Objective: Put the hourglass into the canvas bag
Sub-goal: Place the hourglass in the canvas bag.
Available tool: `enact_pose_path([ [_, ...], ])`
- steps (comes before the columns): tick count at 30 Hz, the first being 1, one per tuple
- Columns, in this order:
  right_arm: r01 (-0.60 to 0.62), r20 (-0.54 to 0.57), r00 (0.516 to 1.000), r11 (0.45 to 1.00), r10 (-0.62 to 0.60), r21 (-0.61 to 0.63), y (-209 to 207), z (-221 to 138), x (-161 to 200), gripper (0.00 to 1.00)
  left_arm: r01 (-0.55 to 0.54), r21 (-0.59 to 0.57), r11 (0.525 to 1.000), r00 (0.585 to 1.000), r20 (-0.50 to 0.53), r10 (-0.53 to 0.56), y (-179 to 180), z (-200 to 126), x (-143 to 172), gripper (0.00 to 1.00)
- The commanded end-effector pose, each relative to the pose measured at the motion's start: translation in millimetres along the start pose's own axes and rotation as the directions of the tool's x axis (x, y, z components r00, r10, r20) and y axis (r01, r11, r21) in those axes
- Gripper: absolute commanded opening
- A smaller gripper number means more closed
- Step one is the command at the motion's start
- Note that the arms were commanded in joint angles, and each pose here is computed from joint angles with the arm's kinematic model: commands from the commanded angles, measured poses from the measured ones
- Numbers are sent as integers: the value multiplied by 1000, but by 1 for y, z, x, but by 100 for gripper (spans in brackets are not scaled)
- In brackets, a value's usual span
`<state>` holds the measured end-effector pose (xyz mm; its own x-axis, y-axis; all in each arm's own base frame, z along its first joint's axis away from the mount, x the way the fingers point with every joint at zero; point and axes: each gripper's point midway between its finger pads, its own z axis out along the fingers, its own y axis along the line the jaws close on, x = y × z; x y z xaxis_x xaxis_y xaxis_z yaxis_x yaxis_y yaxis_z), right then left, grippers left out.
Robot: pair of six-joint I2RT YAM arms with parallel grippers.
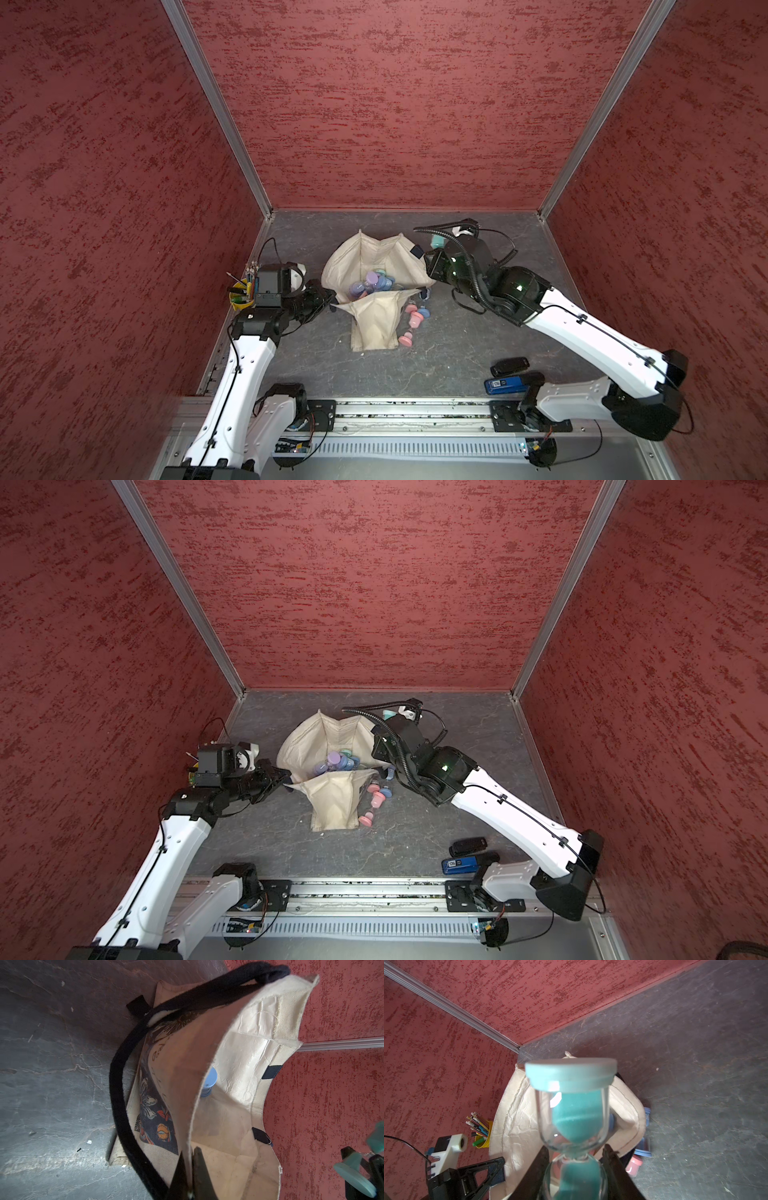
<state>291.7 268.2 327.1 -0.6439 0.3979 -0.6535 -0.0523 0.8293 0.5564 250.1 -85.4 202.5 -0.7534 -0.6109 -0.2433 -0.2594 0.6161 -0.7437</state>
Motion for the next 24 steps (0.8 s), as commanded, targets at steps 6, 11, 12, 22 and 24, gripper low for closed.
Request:
enact_pose_path([
  [6,50,27,999,991,-47,-126,57,2,-15,2,-45,43,998,999,25,43,-9,-7,-6,0],
  [11,75,5,997,982,-75,-176,78,17,-8,2,-44,52,998,999,17,43,-12,-9,-5,0],
  [12,86,1,996,980,-87,-182,82,20,-7,1,-45,61,997,999,11,44,-13,-9,-4,0],
  [22,142,-34,988,965,-153,-219,101,40,6,0,-54,45,998,999,10,54,-12,-11,-5,0],
  [24,150,-40,986,964,-163,-220,100,44,9,0,-54,44,998,999,6,53,-12,-10,-6,0],
])
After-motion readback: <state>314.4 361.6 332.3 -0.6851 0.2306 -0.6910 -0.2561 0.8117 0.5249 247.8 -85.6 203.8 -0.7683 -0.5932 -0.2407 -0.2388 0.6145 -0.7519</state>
